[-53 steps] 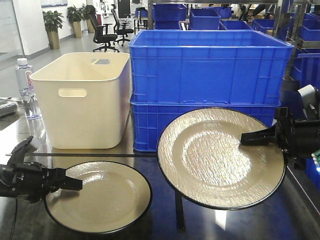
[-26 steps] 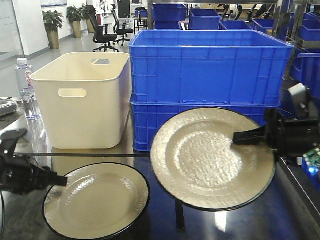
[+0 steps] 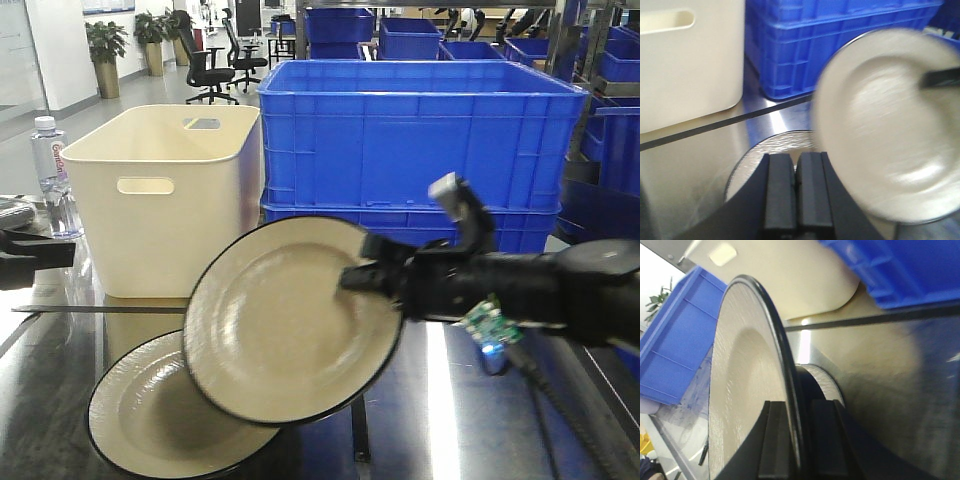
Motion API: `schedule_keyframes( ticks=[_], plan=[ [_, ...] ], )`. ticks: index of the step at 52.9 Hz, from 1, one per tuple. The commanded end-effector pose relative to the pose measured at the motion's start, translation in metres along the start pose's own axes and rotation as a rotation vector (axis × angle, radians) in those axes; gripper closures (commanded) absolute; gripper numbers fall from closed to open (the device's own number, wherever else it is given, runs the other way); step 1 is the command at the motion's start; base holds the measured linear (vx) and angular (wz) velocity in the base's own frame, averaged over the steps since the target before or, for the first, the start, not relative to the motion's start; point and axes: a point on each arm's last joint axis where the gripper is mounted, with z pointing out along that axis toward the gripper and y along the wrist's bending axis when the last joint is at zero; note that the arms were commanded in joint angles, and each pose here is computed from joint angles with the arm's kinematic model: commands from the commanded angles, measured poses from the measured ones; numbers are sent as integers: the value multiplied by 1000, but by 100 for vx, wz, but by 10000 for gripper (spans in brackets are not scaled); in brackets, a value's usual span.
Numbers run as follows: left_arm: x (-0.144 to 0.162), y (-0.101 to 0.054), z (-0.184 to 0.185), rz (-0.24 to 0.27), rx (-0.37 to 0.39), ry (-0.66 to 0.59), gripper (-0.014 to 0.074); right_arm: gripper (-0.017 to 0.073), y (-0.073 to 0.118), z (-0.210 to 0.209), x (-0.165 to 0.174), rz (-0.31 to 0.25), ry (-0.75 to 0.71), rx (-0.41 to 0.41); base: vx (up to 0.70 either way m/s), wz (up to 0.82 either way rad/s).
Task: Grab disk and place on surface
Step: 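Swing the right gripper's plate over and stack it on the first plate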
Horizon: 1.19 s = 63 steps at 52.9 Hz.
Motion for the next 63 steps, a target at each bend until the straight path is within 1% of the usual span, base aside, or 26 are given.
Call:
schedule_keyframes(
  ticks=[1,3,6,12,17,22,28,29,34,36,38,41,44,45,50,53,54,56,60,63],
  plan=[
    [-16,-15,-21,-4,11,-83,601,568,30,6,-2,46,-71,-63,0,0],
    [-16,-16,-23,-2,10,-80,601,567,31,14,5,56,-58,-61,0,0],
    [-15,-18,-27,1,5,-77,601,564,32,26,15,51,-42,-54,0,0],
    [-14,-19,-27,-11,8,-67,601,543,32,44,29,5,-23,-50,0,0],
    [-14,-19,-27,-12,15,-57,601,489,35,53,38,-40,-2,-84,0,0],
    [-14,-19,-27,-15,18,-58,601,398,37,54,39,-89,-3,-109,0,0],
    [-14,-19,-27,-20,17,-57,601,230,38,54,39,-168,-4,-121,0,0],
    [-14,-19,-27,-20,17,-57,601,181,38,54,39,-192,-5,-121,0,0],
    [-14,-19,-27,-20,18,-57,601,46,37,54,39,-268,-11,-117,0,0],
    [-14,-19,-27,-20,18,-57,601,-1,37,54,39,-306,-14,-115,0,0],
    [-14,-19,-27,-20,18,-57,601,-48,36,54,38,-359,-23,-107,0,0],
    [-13,-19,-27,-18,16,-55,601,-89,34,54,36,-434,-36,-86,0,0],
    [-13,-19,-27,-14,12,-52,601,-104,32,54,35,-504,-50,-61,0,0],
    [-13,-19,-27,-13,10,-50,601,-103,32,54,34,-540,-56,-49,0,0],
    [-11,-16,-27,-4,-16,-29,601,-90,28,54,31,-639,-76,3,0,0],
    [-9,-15,-27,-2,-37,-11,601,-70,26,52,28,-708,-93,50,0,0],
    [-8,-14,-27,2,-48,-1,601,-64,26,52,27,-722,-98,63,0,0],
    [-7,-12,-27,-5,-70,16,600,-46,25,49,23,-759,-115,104,0,0],
    [-1,-6,-26,-7,-124,58,599,-5,27,41,15,-804,-153,174,0,0],
    [6,-1,-24,-20,-166,93,598,27,29,32,8,-818,-190,233,0,0]
  ],
)
